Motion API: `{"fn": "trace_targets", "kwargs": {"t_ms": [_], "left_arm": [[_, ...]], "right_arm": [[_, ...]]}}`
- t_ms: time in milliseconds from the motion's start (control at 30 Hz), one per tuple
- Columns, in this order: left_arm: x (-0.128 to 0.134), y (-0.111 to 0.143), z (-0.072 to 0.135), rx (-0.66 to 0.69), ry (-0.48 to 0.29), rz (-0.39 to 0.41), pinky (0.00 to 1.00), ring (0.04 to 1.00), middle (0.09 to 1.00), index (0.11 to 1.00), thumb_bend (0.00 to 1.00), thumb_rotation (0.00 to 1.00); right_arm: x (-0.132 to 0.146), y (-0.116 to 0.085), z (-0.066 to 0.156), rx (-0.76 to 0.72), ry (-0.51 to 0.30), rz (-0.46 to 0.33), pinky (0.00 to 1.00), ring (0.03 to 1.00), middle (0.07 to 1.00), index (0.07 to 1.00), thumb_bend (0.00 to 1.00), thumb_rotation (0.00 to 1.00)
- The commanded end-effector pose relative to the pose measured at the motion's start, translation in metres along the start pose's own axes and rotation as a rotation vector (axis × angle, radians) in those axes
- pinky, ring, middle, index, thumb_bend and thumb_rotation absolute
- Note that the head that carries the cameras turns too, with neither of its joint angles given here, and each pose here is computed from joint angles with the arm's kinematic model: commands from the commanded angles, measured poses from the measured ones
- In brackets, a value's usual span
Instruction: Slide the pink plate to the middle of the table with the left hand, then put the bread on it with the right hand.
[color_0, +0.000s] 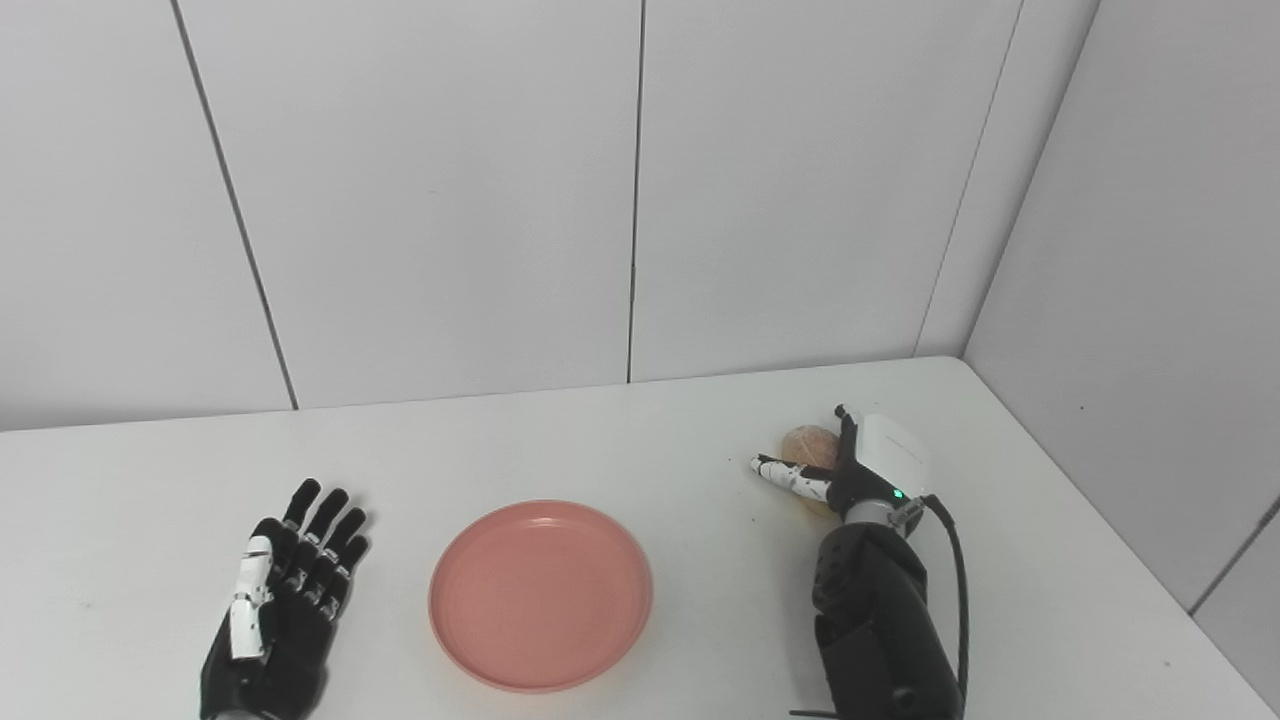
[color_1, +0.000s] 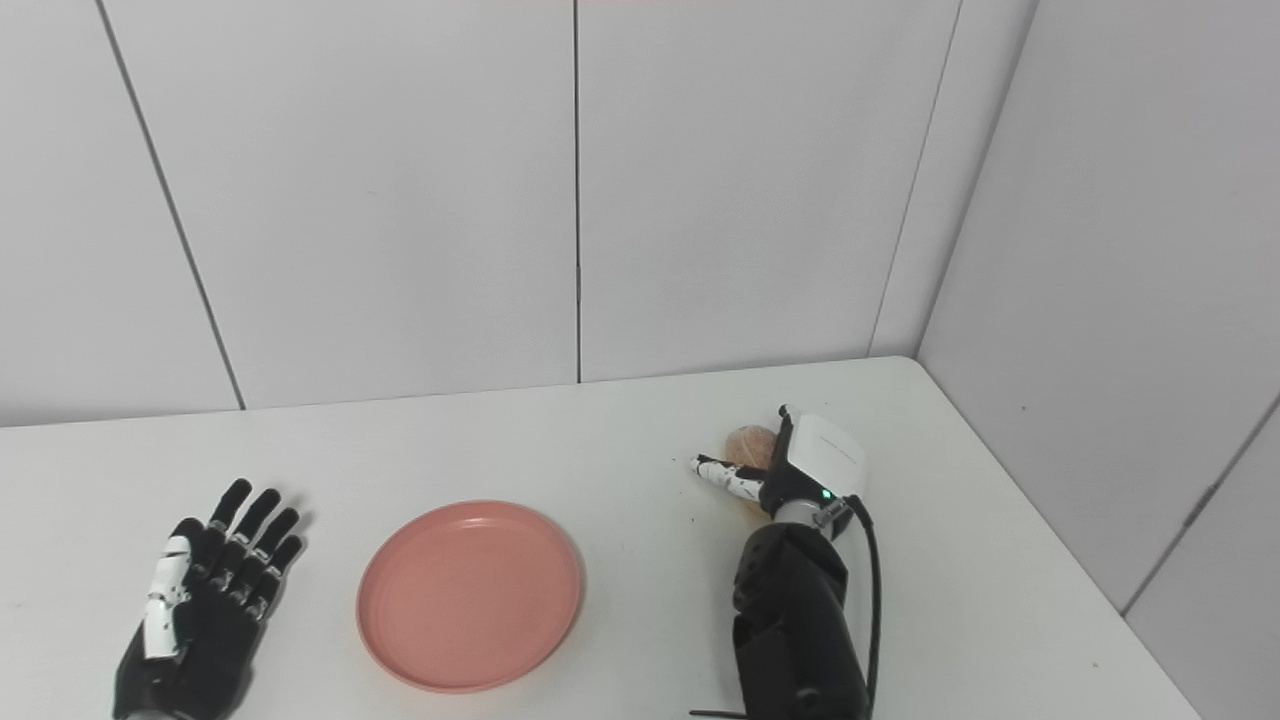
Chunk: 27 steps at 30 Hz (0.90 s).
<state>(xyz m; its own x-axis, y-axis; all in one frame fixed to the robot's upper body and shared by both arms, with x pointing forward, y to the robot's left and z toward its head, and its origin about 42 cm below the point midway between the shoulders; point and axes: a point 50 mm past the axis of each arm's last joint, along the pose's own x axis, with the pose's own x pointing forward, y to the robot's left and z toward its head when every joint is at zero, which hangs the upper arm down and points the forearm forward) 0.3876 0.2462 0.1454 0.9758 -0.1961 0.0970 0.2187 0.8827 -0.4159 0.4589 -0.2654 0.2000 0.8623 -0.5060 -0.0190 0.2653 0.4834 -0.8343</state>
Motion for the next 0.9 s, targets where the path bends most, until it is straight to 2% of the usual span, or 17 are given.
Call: {"fn": "trace_targets", "kwargs": {"t_ms": [0,33,100,133,200,267,367,400,433,467,533,600,633,667,700,733,867], "left_arm": [[-0.0114,0.0085,-0.0171,-0.01,0.093,0.053,1.0,0.953,0.96,0.961,0.29,1.0],[-0.0114,0.0085,-0.0171,-0.01,0.093,0.052,1.0,0.953,0.96,0.961,0.29,1.0],[-0.0113,0.0085,-0.0173,-0.012,0.094,0.055,1.0,0.949,0.957,0.957,0.29,1.0],[-0.0111,0.0085,-0.0175,-0.014,0.094,0.056,1.0,0.948,0.956,0.955,0.3,1.0],[-0.0111,0.0084,-0.0176,-0.013,0.095,0.054,1.0,0.95,0.956,0.956,0.3,1.0],[-0.0112,0.0083,-0.0177,-0.013,0.094,0.054,1.0,0.95,0.956,0.956,0.3,1.0],[-0.0112,0.008,-0.0181,-0.012,0.094,0.053,0.99,0.942,0.948,0.949,0.3,1.0],[-0.0112,0.0079,-0.0182,-0.013,0.094,0.051,1.0,0.946,0.953,0.952,0.3,1.0],[-0.0111,0.0078,-0.0183,-0.014,0.094,0.05,1.0,0.948,0.954,0.953,0.3,1.0],[-0.011,0.0077,-0.0183,-0.013,0.094,0.05,1.0,0.945,0.952,0.95,0.3,1.0],[-0.011,0.0072,-0.0183,-0.011,0.093,0.052,1.0,0.943,0.95,0.947,0.3,1.0],[-0.011,0.0069,-0.0184,-0.01,0.092,0.051,1.0,0.944,0.95,0.947,0.3,1.0],[-0.0111,0.0066,-0.0184,-0.011,0.092,0.051,1.0,0.944,0.95,0.947,0.3,1.0],[-0.0111,0.0064,-0.0185,-0.012,0.092,0.051,1.0,0.946,0.952,0.949,0.3,1.0],[-0.0111,0.0062,-0.0186,-0.014,0.092,0.052,1.0,0.947,0.953,0.95,0.3,1.0],[-0.0111,0.006,-0.0187,-0.015,0.092,0.052,1.0,0.947,0.953,0.95,0.3,1.0],[-0.0116,0.0061,-0.0193,-0.006,0.092,0.045,1.0,0.952,0.958,0.954,0.3,1.0]], "right_arm": [[0.0108,-0.0236,0.0199,0.02,-0.039,-0.059,0.68,0.753,0.774,0.809,0.92,0.55],[0.0111,-0.0236,0.0197,0.019,-0.038,-0.057,0.62,0.721,0.753,0.799,0.92,0.54],[0.0121,-0.0233,0.0178,0.014,-0.043,-0.045,0.6,0.699,0.734,0.777,0.9,0.51],[0.0123,-0.0233,0.0168,0.019,-0.046,-0.035,0.6,0.701,0.731,0.767,0.89,0.49],[0.0117,-0.0235,0.0152,0.038,-0.048,-0.013,0.66,0.773,0.794,0.799,0.85,0.42],[0.0115,-0.0234,0.0145,0.054,-0.044,0.005,0.64,0.777,0.808,0.81,0.85,0.4],[0.0126,-0.0222,0.0142,0.051,-0.042,0.015,0.52,0.714,0.776,0.803,0.84,0.38],[0.0132,-0.0217,0.0141,0.046,-0.044,0.016,0.42,0.582,0.687,0.789,0.82,0.37],[0.0133,-0.0213,0.0141,0.039,-0.048,0.018,0.38,0.522,0.647,0.786,0.81,0.36],[0.0134,-0.0211,0.0142,0.034,-0.051,0.021,0.35,0.484,0.619,0.788,0.78,0.34],[0.0144,-0.0207,0.0144,0.017,-0.054,0.025,0.35,0.475,0.61,0.78,0.76,0.33],[0.0156,-0.0202,0.0146,0.0,-0.053,0.028,0.35,0.459,0.569,0.685,0.72,0.28],[0.0163,-0.0199,0.0149,-0.009,-0.054,0.031,0.35,0.458,0.567,0.681,0.72,0.28],[0.0167,-0.0198,0.0151,-0.014,-0.055,0.032,0.32,0.424,0.528,0.622,0.69,0.22],[0.0169,-0.0198,0.0156,-0.021,-0.055,0.035,0.31,0.4,0.503,0.579,0.64,0.19],[0.0171,-0.0198,0.0161,-0.025,-0.054,0.037,0.28,0.367,0.471,0.519,0.56,0.16],[0.0178,-0.0209,0.0158,-0.03,-0.058,0.046,0.27,0.341,0.43,0.488,0.51,0.14]]}}
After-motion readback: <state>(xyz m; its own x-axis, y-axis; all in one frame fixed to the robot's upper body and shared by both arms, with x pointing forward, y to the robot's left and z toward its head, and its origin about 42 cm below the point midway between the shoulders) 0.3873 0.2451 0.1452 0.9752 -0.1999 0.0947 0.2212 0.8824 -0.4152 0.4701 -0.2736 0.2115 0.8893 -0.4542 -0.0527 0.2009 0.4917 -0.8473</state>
